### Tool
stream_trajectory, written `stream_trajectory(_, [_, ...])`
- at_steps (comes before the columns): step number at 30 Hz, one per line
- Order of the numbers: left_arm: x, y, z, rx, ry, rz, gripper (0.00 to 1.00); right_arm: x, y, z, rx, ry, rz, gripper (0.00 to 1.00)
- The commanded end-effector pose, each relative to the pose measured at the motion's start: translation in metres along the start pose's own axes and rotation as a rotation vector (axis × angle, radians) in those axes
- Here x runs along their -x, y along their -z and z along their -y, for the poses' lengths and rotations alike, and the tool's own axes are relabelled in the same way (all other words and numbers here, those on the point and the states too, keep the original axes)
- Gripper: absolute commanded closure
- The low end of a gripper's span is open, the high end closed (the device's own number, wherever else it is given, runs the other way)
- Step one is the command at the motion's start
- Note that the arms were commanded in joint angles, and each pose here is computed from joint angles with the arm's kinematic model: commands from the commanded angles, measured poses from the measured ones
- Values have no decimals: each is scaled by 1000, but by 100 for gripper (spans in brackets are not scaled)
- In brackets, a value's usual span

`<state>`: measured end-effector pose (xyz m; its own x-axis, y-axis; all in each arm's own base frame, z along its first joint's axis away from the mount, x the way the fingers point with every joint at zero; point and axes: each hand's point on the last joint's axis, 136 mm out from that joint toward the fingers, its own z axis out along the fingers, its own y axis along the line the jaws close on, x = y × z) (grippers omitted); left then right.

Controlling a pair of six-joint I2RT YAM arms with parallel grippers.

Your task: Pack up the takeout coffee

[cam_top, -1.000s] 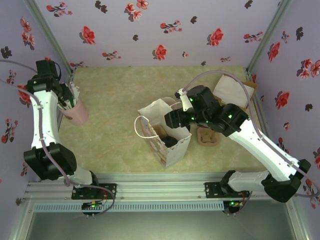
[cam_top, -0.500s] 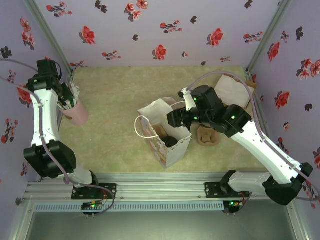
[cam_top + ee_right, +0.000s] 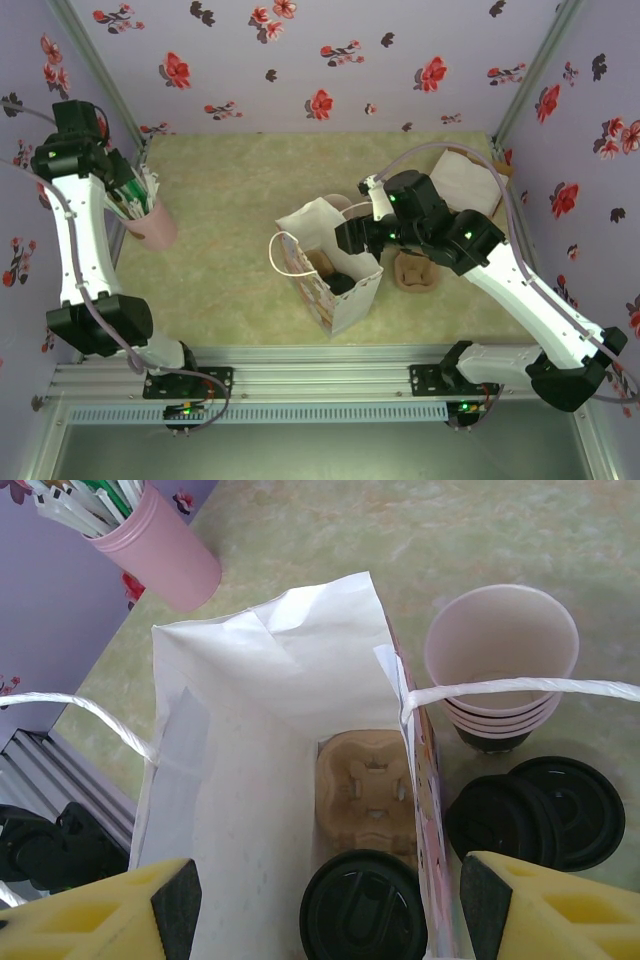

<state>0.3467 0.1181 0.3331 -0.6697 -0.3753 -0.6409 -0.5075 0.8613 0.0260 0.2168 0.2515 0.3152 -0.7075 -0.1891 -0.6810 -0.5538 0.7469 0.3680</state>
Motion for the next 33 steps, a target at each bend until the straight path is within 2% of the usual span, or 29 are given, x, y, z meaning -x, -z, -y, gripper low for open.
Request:
stream_trajectory(1, [3, 48, -10, -18, 14, 66, 87, 6, 7, -2, 8, -16, 22, 29])
stream_trajectory(8, [9, 108, -13, -99, 64, 180, 87, 7, 8, 1, -9, -22, 27, 29])
stream_trajectory(11, [10, 133, -2, -204, 82, 219, 87, 8, 9, 2, -18, -23, 28, 29])
stream_trajectory(16, [7, 167, 35, -471, 101, 236, 87, 9, 11, 5, -35, -25, 33, 29])
stream_trajectory(22, [-2, 200, 89, -866, 113, 186, 87, 12, 18, 11, -73, -29, 62, 28])
stream_trajectory(25, [-10, 212, 109, -1009, 110, 151, 86, 14, 23, 19, -115, -35, 88, 28])
stream_trajectory(33, [-58, 236, 155, -1190, -20, 24, 87, 18, 45, 41, -237, -59, 174, 27])
